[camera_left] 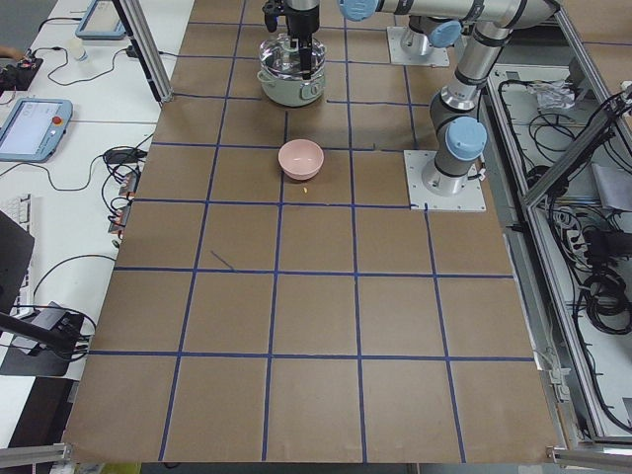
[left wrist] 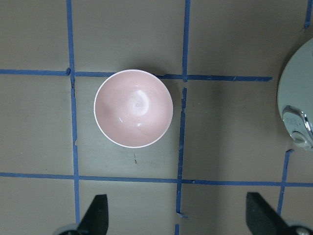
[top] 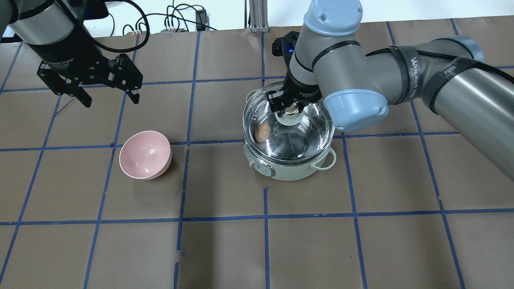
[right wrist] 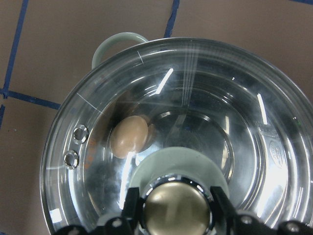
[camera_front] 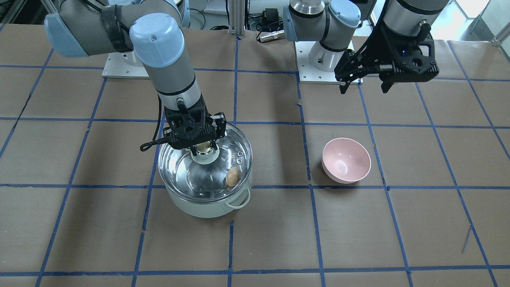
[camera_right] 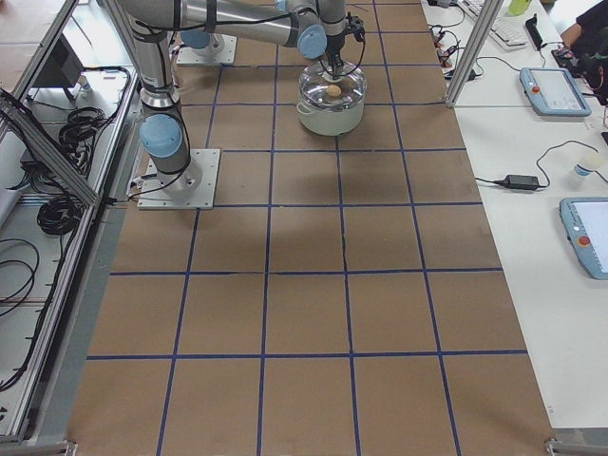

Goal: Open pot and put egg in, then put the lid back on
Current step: 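Release the lid knob and raise the right gripper away from the pot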

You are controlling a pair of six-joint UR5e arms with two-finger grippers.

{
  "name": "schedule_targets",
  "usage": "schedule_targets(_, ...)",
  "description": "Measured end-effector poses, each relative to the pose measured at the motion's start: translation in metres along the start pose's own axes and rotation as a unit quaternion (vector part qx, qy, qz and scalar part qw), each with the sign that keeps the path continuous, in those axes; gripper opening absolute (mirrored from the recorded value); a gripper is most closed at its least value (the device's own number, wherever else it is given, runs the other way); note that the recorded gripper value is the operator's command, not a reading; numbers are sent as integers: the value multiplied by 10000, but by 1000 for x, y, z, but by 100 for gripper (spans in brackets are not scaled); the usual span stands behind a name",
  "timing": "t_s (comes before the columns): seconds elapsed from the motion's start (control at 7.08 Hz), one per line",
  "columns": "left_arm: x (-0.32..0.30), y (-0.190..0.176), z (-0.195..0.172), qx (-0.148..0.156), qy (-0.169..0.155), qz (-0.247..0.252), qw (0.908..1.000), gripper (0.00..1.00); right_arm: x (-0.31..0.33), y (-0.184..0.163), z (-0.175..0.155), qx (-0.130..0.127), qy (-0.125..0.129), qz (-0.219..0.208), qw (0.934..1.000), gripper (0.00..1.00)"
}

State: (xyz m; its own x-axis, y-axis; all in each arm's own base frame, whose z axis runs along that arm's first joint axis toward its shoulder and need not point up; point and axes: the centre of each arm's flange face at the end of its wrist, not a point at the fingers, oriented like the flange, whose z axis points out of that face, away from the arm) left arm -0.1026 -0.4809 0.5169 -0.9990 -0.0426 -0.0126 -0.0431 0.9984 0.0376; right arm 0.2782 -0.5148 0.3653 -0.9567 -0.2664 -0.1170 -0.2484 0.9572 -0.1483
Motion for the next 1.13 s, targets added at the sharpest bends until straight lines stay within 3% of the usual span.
schedule_targets(0.85, 0, 0, 0, 6, 8, -6, 10000, 100, 3, -6, -6, 148, 25, -13, 9999, 71)
schedule_targets(1.13, 0, 0, 0, 8, 4, -10, 10000, 100, 31, -19, -30, 355, 107, 185, 9991, 100)
